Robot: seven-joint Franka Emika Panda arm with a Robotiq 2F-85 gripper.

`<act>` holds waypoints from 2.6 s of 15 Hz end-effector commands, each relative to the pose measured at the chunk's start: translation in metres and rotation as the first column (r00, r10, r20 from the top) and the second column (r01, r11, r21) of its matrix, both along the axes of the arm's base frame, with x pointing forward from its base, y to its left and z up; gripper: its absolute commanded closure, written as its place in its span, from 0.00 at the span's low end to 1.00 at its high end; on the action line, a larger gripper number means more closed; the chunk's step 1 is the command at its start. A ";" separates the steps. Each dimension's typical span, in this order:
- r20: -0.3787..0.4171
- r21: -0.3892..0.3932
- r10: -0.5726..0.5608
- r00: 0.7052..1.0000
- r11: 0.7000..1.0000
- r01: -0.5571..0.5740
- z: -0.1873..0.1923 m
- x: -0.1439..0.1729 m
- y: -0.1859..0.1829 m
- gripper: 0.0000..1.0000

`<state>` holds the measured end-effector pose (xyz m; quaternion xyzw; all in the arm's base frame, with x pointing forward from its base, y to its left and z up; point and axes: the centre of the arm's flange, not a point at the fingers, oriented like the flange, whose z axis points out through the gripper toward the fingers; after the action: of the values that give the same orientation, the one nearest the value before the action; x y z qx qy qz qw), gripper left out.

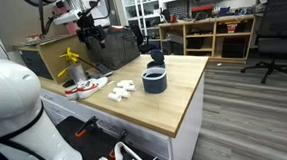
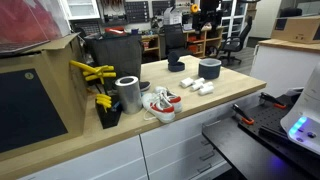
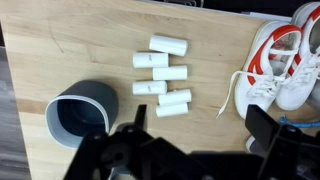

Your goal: Put one white object in the small bin

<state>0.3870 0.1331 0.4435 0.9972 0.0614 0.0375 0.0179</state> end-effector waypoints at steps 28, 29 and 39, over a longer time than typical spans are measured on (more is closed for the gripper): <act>-0.007 0.004 -0.003 1.000 1.000 0.003 -0.001 0.006 -0.008 0.00; -0.015 0.015 -0.035 0.999 0.999 0.035 -0.005 0.014 -0.017 0.00; -0.025 0.090 -0.284 0.959 0.954 0.285 -0.042 0.090 -0.039 0.00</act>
<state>0.4424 0.0826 0.4066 0.9982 -0.0512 0.0267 -0.0152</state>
